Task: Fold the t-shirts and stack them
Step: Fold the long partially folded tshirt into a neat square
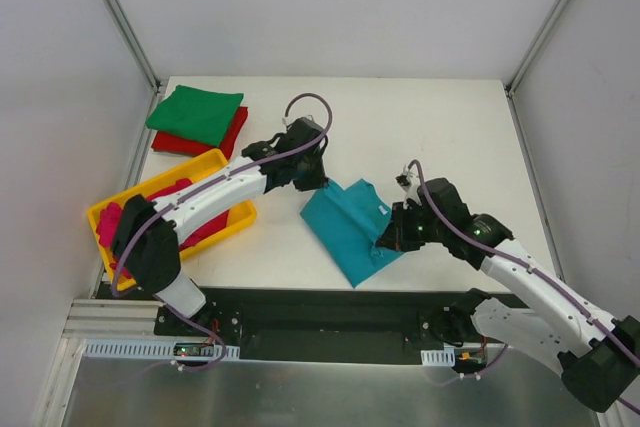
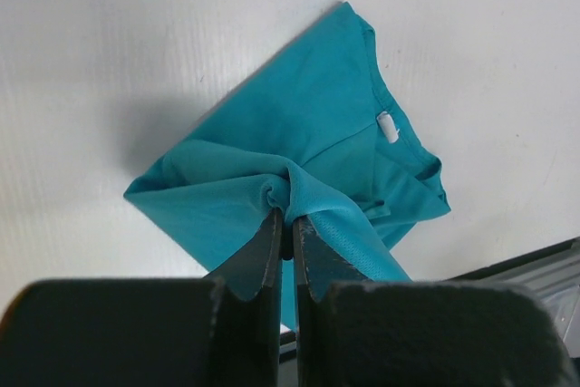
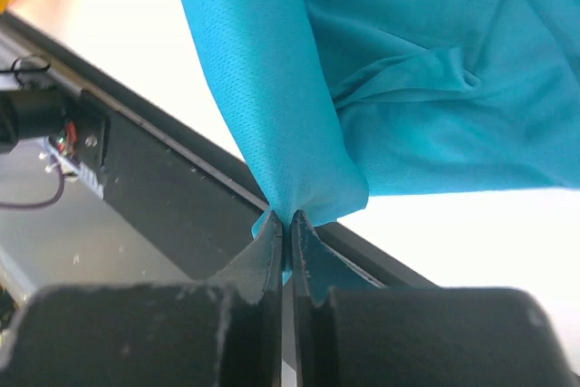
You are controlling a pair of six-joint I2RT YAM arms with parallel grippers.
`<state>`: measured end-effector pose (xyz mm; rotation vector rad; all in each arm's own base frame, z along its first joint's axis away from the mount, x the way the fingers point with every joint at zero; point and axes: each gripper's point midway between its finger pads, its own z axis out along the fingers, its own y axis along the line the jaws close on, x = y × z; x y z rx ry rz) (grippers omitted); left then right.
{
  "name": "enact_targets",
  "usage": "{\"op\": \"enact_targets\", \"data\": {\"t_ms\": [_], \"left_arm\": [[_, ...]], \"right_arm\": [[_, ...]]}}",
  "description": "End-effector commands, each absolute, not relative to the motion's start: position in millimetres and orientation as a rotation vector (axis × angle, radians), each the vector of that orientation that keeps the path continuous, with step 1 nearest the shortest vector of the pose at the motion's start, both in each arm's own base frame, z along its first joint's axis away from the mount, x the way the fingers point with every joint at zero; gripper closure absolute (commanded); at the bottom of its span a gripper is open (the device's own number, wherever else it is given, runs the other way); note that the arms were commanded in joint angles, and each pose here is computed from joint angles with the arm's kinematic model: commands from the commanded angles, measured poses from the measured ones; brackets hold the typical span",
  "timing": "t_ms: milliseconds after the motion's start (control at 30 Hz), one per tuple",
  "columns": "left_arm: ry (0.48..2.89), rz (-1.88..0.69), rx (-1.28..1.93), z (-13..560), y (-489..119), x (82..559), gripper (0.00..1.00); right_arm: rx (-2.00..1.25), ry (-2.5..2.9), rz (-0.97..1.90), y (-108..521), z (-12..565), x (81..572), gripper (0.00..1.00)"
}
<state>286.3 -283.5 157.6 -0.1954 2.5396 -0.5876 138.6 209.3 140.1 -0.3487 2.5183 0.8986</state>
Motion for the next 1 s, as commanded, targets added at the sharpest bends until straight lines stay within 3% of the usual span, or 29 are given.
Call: {"op": "enact_targets", "data": {"t_ms": [0,300,367,433,500,567,633,667,767,800,967], "left_arm": [[2.494,-0.576,-0.144,165.0,-303.9,316.7,1.0],[2.541,-0.546,-0.063,130.9,-347.5,357.6,1.0],[2.541,-0.519,-0.065,120.4,-354.5,369.1,0.96],[2.522,-0.49,-0.074,114.1,-360.5,385.9,0.77],[2.505,-0.481,-0.043,111.4,-368.6,399.1,0.49],[2.478,-0.517,-0.013,125.1,-376.0,403.7,0.21],[2.456,-0.538,-0.01,141.3,-374.1,400.0,0.06],[2.442,-0.54,-0.006,149.1,-370.6,397.7,0.01],[2.433,-0.51,0.021,157.2,-353.9,383.9,0.01],[2.441,-0.503,0.035,154.2,-349.4,378.6,0.01],[2.545,-0.613,0.351,117.6,-355.2,338.1,0.01]], "right_arm": [[-0.246,2.597,0.752,175.8,120.3,142.4,1.0],[-0.028,2.612,0.432,129.2,89.7,191.7,0.97],[0.049,2.606,0.341,117.6,86.0,208.5,0.93],[0.101,2.548,0.177,99.3,84.9,232.2,0.8],[0.171,2.497,-0.014,75.4,94.1,250.9,0.69],[0.237,2.449,-0.23,45.4,106.7,259.5,0.46],[0.24,2.436,-0.315,34.6,123.3,260.3,0.36],[0.233,2.447,-0.306,34.7,124.9,255.7,0.3],[0.179,2.483,-0.117,54.4,117.9,239.8,0.13],[0.156,2.492,-0.021,65.1,114.7,234.3,0.02],[-0.032,2.446,0.664,148.3,115.1,201.7,0.04]]}}
